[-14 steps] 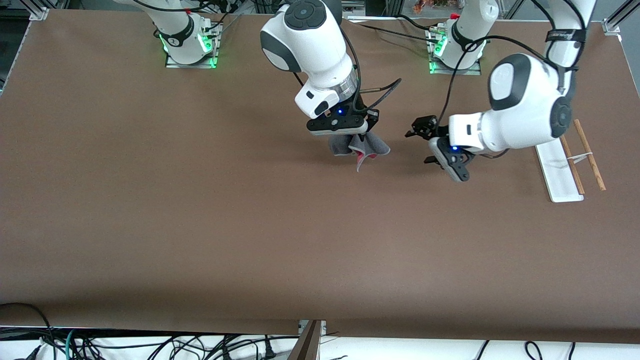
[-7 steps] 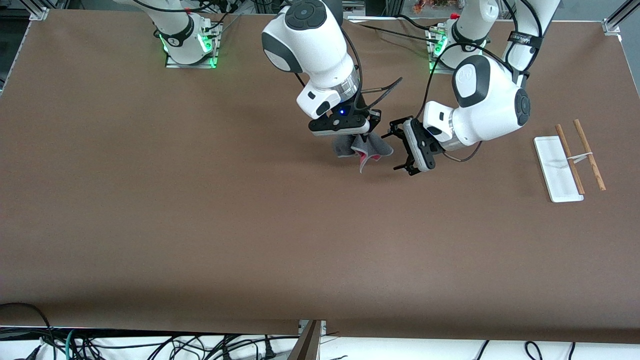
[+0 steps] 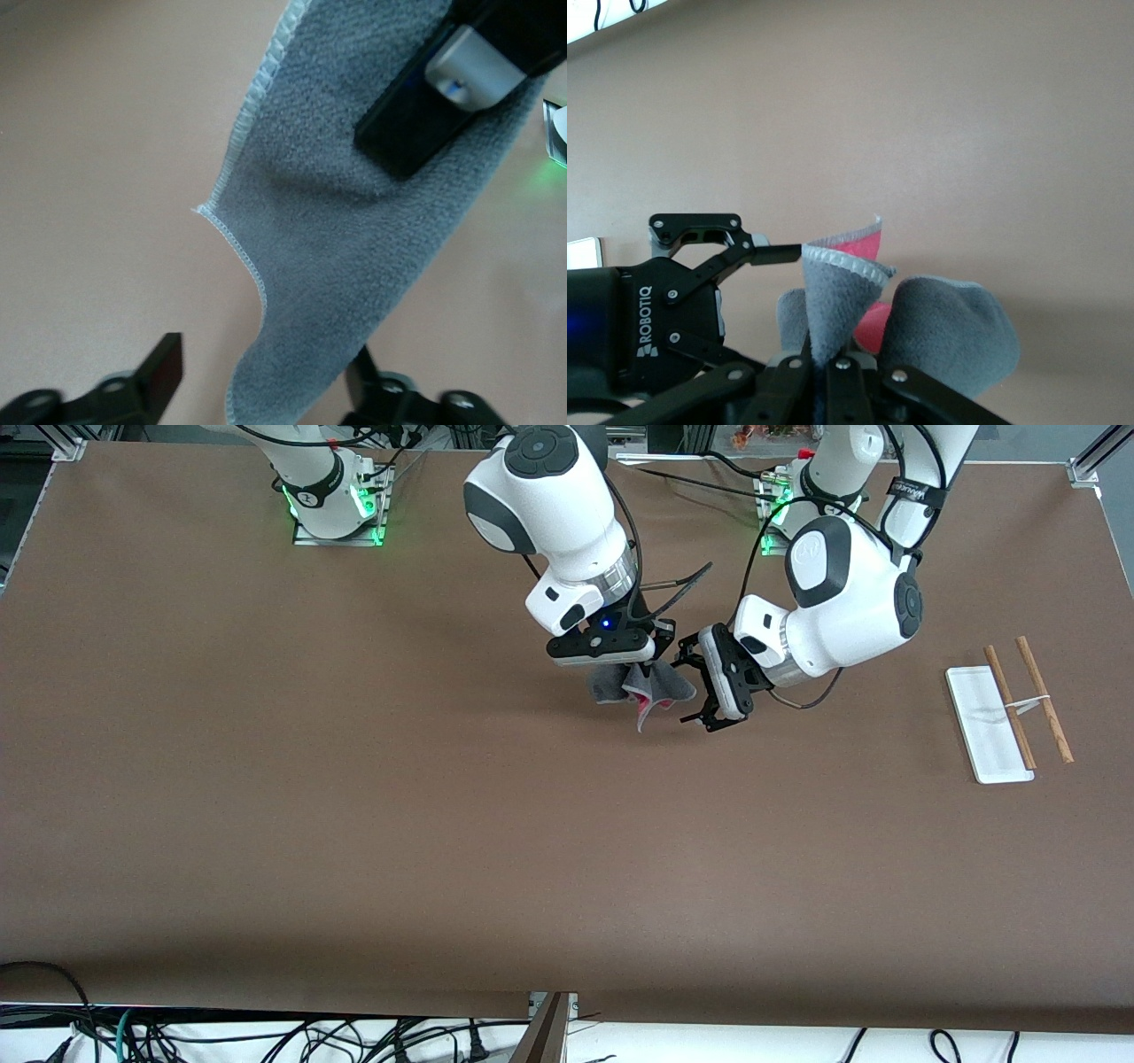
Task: Pass towel and hang on rack
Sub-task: 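Grasp the towel with the left gripper and open the right gripper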
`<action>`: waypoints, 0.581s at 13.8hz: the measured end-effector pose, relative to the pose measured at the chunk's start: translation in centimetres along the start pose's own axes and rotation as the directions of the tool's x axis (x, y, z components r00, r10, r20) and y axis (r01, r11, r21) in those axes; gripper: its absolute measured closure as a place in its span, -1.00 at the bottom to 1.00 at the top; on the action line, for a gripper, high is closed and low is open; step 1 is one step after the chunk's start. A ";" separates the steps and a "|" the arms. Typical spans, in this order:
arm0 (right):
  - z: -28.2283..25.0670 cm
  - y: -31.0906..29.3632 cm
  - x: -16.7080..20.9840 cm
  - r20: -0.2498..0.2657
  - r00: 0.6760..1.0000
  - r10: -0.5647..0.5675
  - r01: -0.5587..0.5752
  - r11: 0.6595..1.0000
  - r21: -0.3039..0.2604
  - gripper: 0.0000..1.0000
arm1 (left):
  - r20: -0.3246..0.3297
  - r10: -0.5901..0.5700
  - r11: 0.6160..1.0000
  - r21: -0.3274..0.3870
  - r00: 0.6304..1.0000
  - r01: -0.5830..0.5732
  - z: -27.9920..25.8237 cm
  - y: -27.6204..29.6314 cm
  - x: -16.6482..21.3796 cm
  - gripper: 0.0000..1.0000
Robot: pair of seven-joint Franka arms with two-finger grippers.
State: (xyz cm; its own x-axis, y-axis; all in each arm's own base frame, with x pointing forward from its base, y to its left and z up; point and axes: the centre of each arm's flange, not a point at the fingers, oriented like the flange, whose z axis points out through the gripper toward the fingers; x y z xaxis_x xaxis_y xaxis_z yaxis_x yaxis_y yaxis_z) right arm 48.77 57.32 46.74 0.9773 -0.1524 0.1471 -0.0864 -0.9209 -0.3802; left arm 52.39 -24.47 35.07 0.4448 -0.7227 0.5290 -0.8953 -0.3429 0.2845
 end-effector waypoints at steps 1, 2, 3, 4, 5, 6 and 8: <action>0.0 0.0 0.0 0.000 1.000 0.000 0.000 1.000 0.000 0.96 | 0.001 0.000 1.000 -0.001 1.000 0.000 0.1 0.0 0.0 -0.26; 0.0 0.0 0.0 0.000 1.000 0.000 0.000 1.000 0.000 0.96 | 0.001 0.002 1.000 -0.002 1.000 -0.002 0.1 0.0 -0.1 -0.02; 0.0 0.0 0.0 -0.001 1.000 0.000 0.000 1.000 0.000 0.96 | 0.001 0.005 1.000 -0.001 1.000 -0.005 0.1 -0.1 -0.1 0.16; 0.0 0.0 0.0 -0.001 1.000 0.000 0.000 1.000 -0.001 0.96 | 0.001 0.006 1.000 0.000 1.000 -0.006 0.1 -0.1 -0.1 0.35; 0.0 0.0 0.0 -0.001 1.000 0.000 0.000 1.000 -0.001 0.96 | 0.000 0.006 1.000 0.001 1.000 -0.006 0.1 -0.1 -0.1 0.57; 0.0 0.0 0.1 -0.002 1.000 0.000 0.000 1.000 -0.001 0.96 | -0.001 0.004 1.000 0.004 1.000 -0.004 0.0 -0.2 -0.1 0.75; 0.0 0.0 0.1 -0.002 1.000 0.000 0.000 1.000 -0.001 0.96 | -0.004 0.000 1.000 0.011 1.000 0.000 -0.3 -0.6 -0.3 0.95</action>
State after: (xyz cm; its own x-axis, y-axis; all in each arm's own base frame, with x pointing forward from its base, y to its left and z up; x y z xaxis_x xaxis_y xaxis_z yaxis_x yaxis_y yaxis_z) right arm 48.83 57.28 46.73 0.9770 -0.1530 0.1488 -0.0865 -0.9212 -0.3794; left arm 52.76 -23.84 34.99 0.4453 -0.7203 0.5319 -0.8953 -0.3497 0.2760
